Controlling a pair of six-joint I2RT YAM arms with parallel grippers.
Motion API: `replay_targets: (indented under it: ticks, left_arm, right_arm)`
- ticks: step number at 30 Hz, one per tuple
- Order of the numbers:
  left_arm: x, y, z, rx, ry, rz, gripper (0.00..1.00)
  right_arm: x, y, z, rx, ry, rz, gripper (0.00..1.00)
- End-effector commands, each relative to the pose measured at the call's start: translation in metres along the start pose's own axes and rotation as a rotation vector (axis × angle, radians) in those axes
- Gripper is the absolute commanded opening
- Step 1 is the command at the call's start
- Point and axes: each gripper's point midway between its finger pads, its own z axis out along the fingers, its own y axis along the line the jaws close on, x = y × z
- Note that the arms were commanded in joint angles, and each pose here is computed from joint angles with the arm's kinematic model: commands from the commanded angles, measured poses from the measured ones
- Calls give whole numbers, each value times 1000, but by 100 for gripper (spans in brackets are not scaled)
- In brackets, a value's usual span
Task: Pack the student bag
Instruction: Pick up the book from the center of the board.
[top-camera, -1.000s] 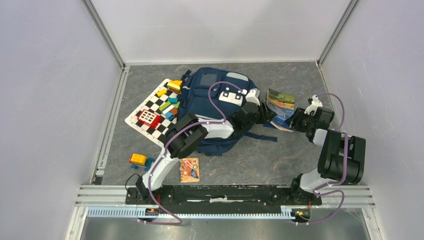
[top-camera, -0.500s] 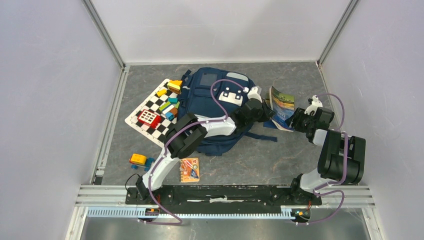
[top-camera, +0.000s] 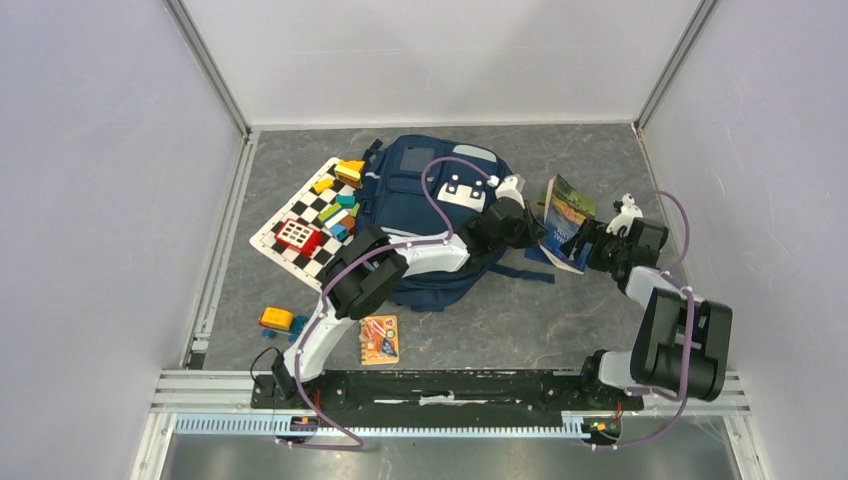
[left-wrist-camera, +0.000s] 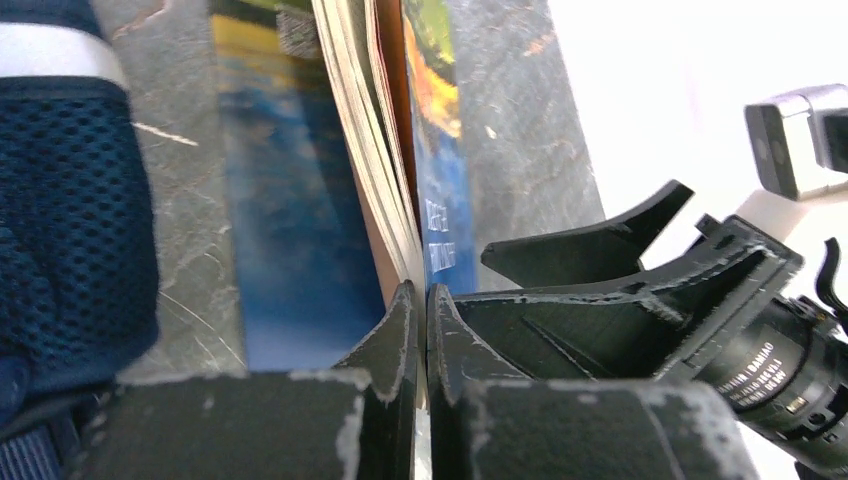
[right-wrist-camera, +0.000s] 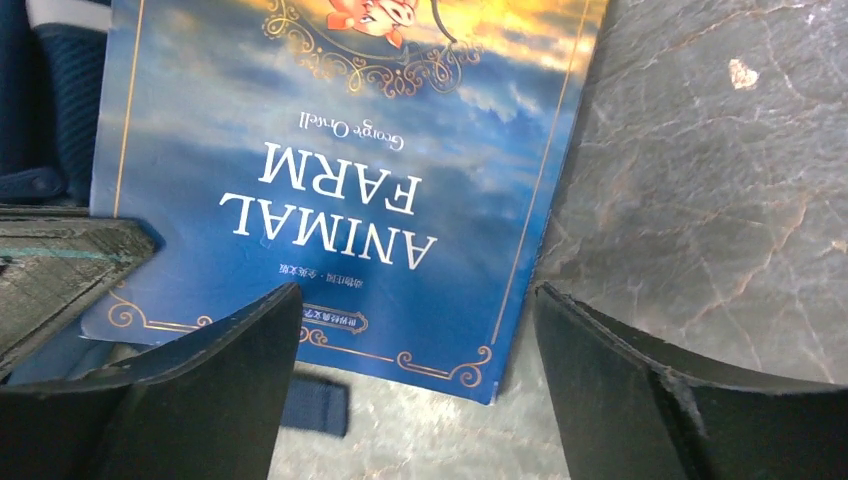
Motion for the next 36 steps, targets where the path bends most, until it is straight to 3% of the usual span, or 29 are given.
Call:
replay_targets:
  ticks: [1,3,8,15,20,23,29,36]
  left_arm:
    - [-79,-132,-70,275,-146,150,2]
    - [-100,-148,-93,285,-189,206,2]
    - [-134,-178,-150,329,-259,276,2]
    - [-158,-179,-219,318,-343,271,2]
    - [-165,-144,-248,194,-403,307,2]
    - [-159,-112,-253,112,-379,325,2]
    - [-148,-52,-262,4,-344,274,2]
    - [-149,-11,-256,-84,-294,240,2]
  right_arm:
    - [-19,18,-31,-25,-21,-15,93]
    - [-42,29,-50,-46,-100,-16,98]
    - [-95,64,-96,-117,-265,-62,98]
    - [-113,119,-133,-343,-364,24,98]
    - [-103,139,-159,-427,-472,64,98]
    - [-95,143,-161,-451,-464,14,98]
    - [-64,165,-156,-596,-421,-226,98]
    - [-23,192,-128,-631,-390,-470,98]
